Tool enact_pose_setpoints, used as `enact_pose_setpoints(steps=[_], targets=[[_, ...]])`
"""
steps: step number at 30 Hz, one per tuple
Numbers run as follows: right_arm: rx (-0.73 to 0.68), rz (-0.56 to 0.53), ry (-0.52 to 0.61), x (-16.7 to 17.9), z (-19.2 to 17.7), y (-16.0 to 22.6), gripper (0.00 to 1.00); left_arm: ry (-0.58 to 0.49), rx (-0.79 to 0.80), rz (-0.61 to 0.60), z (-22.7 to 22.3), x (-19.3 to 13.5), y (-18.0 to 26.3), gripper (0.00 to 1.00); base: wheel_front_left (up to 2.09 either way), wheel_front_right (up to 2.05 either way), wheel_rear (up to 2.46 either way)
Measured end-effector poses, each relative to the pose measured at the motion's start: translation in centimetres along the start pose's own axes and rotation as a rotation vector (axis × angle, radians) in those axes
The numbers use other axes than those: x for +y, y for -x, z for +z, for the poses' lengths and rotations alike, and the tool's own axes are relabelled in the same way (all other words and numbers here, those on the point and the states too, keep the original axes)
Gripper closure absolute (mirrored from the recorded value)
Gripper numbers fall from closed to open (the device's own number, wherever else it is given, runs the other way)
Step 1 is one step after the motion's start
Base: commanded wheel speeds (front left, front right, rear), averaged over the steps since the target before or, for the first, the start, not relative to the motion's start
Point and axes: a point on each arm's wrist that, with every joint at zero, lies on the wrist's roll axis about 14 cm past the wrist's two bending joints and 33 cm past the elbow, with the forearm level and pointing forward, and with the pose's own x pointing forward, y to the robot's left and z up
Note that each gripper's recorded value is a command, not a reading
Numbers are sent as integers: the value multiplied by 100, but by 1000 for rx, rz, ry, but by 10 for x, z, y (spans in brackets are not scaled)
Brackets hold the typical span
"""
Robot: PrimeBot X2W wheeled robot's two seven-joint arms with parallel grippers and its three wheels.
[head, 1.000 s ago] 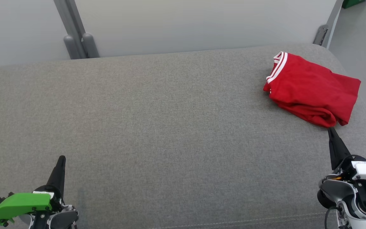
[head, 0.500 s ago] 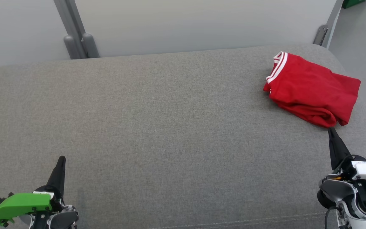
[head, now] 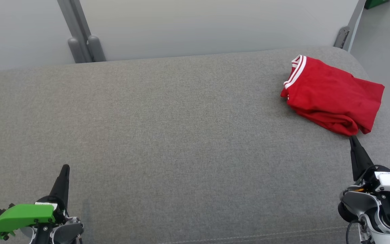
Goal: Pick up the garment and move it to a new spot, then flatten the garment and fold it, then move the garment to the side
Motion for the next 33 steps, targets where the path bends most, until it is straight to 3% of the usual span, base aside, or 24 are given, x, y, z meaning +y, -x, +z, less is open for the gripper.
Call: enact_pose_setpoints(steps=[33], targets=[[0,0,0,0,0,0,100,1,-1,-6,0,-1,0,100,0,0,0]])
